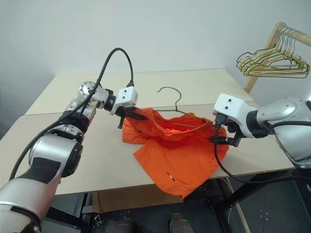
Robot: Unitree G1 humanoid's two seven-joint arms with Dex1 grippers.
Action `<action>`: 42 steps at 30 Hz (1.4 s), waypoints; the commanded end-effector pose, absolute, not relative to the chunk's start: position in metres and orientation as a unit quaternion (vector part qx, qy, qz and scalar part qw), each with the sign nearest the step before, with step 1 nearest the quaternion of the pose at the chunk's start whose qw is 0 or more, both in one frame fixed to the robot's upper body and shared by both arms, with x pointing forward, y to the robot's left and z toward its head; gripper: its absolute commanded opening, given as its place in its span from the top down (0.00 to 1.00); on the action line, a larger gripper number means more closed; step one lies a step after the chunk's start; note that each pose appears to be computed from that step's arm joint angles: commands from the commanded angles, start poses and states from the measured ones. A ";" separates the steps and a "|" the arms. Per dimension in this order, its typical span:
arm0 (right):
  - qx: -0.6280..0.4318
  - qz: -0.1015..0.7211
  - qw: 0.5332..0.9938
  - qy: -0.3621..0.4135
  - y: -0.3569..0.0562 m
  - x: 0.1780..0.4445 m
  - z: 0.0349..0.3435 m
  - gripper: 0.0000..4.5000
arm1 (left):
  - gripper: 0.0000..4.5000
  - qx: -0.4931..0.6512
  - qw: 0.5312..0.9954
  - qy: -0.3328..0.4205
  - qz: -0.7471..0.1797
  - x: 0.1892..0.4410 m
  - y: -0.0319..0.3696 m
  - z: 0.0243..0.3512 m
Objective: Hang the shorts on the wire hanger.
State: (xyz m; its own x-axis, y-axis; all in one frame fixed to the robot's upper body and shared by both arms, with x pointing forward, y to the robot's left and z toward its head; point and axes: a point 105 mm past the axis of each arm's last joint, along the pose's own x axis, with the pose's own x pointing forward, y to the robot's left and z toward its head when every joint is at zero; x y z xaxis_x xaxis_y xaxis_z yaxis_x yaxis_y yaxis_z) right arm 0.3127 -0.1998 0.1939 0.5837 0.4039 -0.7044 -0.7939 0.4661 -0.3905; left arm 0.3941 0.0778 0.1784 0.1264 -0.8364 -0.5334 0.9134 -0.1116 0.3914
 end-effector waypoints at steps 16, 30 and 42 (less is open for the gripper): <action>-0.347 0.419 0.803 0.244 -0.183 0.307 0.207 1.00 | 0.87 0.332 0.649 -0.002 -0.684 0.386 0.077 0.206; -0.143 0.303 0.891 0.307 -0.213 0.259 0.159 1.00 | 0.01 0.158 0.760 -0.122 -0.619 0.401 0.079 0.261; 0.039 0.046 0.964 0.259 -0.288 0.228 0.153 1.00 | 0.01 -0.007 0.792 -0.192 -0.580 0.372 0.064 0.286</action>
State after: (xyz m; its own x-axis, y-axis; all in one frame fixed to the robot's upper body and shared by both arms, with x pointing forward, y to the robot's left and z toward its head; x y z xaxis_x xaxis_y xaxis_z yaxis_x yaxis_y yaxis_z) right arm 0.2311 -0.2704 0.1405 0.8171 0.1995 -0.5408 -0.1620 0.9799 0.1165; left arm 0.3823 0.0673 0.2616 0.2692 -0.9294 0.2527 0.9304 0.3187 0.1810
